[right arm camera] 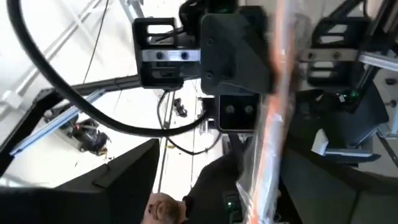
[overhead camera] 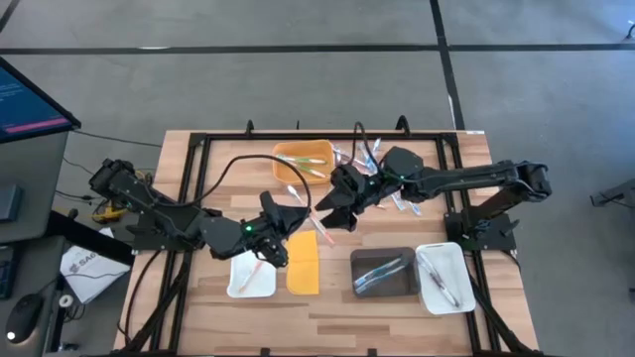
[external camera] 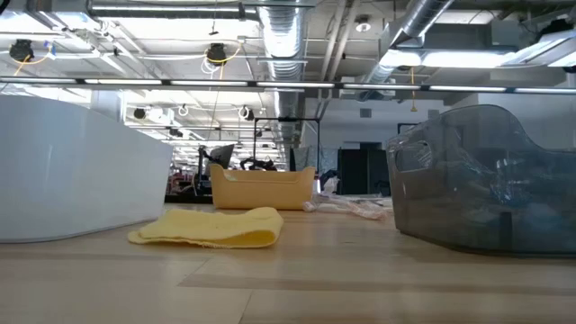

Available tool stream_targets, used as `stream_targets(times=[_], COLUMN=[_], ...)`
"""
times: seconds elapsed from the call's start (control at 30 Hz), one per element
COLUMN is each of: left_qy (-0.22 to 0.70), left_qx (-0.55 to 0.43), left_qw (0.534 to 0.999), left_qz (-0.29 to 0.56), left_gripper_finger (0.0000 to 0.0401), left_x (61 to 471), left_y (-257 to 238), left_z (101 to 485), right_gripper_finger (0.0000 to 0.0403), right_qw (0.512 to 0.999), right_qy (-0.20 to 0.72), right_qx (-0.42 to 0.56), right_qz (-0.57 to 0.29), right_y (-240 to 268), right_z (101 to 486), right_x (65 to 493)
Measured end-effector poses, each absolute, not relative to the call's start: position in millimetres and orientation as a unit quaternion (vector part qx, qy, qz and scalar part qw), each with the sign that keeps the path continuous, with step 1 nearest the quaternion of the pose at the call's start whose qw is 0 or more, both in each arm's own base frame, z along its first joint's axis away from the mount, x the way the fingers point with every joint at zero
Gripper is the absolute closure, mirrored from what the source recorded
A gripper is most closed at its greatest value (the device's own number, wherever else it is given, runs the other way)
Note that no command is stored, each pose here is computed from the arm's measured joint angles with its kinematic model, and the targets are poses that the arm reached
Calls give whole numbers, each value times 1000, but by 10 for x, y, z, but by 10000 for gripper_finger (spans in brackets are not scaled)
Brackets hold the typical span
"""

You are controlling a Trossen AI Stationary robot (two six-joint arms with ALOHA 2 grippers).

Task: Pick & Place Toothbrushes
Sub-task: Put the orange toothbrush into the left white bin

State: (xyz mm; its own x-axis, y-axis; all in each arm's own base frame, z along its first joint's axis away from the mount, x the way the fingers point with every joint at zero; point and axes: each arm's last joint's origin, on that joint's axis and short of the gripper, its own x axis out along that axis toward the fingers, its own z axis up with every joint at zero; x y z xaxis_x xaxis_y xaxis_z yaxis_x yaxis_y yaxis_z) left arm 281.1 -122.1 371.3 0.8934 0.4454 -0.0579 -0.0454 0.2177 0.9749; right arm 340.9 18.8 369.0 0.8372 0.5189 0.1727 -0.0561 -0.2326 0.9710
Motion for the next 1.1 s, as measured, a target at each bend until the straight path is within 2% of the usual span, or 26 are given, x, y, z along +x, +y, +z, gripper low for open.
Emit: stream_targets(times=[0.23,0.8,0.93,1.1], left_qy=[167,172,173,174], left_qx=[606,604,604,603], left_qw=[761,760,759,760], left_qz=[159,167,169,173], left_gripper_finger=[391,392,392,392], left_x=[2809,2783,2783,2781], left_y=[-1221,-1259,-1260,-1258], left_z=[3711,3711,3708,3713], right_gripper_finger=[102,156,185,249], right_qw=[597,606,606,607], right_qy=[186,194,196,198], right_qx=[736,734,734,733], right_qz=[258,238,235,233], right_y=[283,183,183,187], right_z=[3736,3710,3690,3679], right_x=[3586,3575,3590,3592])
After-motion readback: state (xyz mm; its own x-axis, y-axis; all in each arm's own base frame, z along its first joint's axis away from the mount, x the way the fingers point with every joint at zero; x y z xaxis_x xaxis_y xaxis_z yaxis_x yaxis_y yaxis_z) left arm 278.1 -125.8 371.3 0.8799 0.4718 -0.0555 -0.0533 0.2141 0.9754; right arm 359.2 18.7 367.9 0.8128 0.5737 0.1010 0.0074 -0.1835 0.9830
